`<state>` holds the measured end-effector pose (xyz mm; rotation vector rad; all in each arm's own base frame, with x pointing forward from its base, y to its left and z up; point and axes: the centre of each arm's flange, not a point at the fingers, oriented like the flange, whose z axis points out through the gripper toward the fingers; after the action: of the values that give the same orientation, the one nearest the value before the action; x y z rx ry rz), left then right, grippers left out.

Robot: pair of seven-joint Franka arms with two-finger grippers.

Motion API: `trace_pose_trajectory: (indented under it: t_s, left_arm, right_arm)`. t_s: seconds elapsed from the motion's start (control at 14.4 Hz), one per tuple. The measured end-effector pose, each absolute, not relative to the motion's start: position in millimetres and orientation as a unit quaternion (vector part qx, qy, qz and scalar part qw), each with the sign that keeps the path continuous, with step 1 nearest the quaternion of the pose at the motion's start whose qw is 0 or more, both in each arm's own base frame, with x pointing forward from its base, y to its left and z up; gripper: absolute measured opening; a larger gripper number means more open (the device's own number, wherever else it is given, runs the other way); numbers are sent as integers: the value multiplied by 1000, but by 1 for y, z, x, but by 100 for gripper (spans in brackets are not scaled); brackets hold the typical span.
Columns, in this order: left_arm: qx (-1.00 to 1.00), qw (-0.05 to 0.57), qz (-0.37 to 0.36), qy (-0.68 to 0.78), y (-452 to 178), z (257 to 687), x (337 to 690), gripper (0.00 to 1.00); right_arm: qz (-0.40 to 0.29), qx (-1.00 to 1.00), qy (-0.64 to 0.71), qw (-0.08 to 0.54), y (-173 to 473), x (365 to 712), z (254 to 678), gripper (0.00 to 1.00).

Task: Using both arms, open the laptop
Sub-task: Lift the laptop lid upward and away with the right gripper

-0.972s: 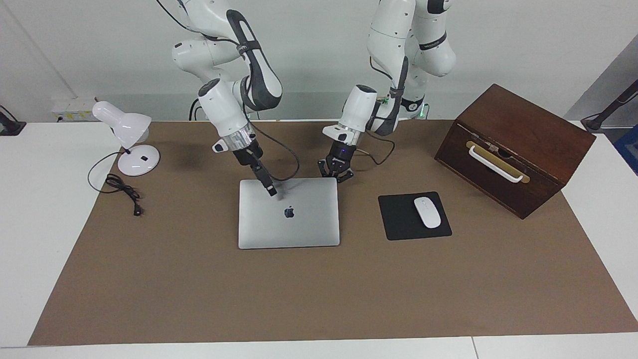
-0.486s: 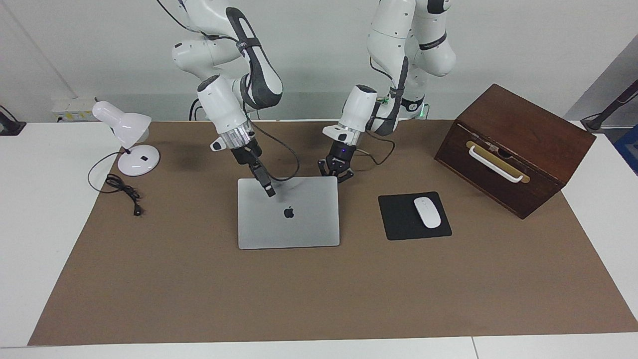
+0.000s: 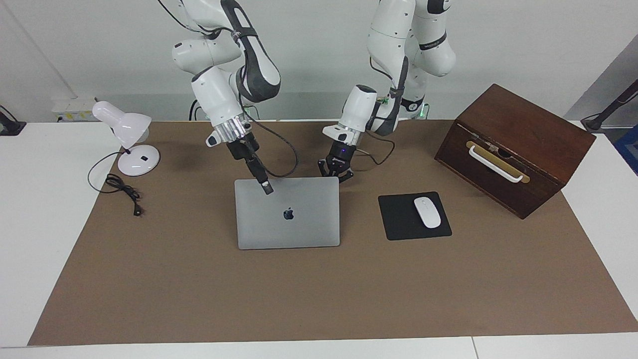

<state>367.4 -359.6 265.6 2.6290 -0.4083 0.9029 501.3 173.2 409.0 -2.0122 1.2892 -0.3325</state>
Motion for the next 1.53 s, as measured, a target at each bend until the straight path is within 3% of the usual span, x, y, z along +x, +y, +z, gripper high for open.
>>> trace_pose_trajectory:
  t_s: [0.35,1.53]
  left_arm:
    - [923,165,317,-143,-360,266,367,1]
    - [923,165,318,-144,-360,265,367,1]
  right_arm:
    - [-146,-758,492,402,162,510,424,100]
    - [-162,-719,515,439,141,557,449,100]
